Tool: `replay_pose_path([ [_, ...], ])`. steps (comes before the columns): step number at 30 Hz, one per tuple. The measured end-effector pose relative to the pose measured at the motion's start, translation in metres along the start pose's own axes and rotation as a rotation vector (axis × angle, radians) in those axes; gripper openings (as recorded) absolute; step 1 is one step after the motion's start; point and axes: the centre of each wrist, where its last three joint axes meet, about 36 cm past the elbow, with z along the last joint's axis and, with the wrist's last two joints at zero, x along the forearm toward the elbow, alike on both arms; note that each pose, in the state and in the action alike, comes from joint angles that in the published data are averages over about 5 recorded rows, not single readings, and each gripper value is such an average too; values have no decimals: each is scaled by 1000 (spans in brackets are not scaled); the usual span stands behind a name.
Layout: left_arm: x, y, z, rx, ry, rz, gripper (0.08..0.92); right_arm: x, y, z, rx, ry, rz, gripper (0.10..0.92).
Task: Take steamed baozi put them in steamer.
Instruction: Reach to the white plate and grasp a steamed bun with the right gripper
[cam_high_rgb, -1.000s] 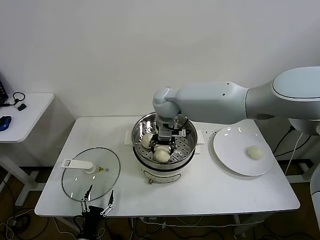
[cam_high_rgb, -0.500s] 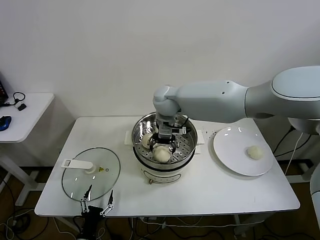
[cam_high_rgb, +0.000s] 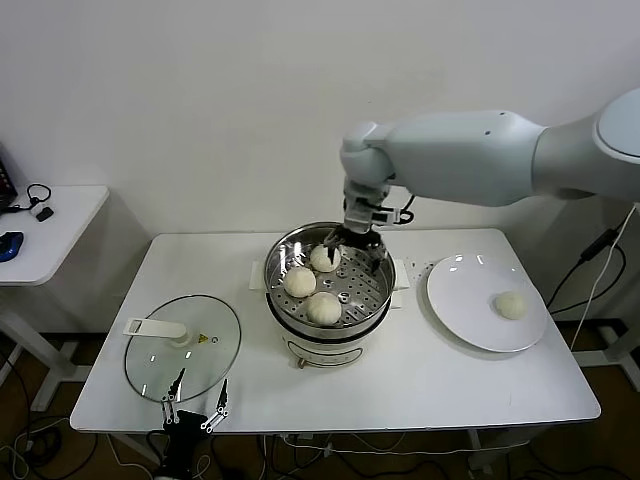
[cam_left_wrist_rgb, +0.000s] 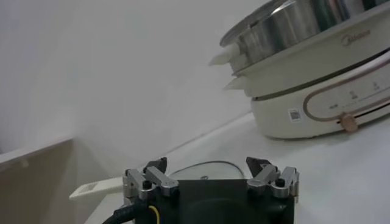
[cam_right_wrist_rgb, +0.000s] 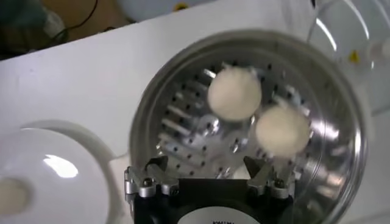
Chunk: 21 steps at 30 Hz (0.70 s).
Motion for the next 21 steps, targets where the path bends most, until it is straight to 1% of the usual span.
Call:
replay_pose_path([
  [4,-1,-1,0,1,-2,4,823,4,35,25,-165,34,-9,823],
  [13,0,-1,2,1,1,5,823,-1,128,77,-533,83,-41,823],
  [21,2,0,4,-2,7,3,823,-19,209,113,-757,105,-73,823],
])
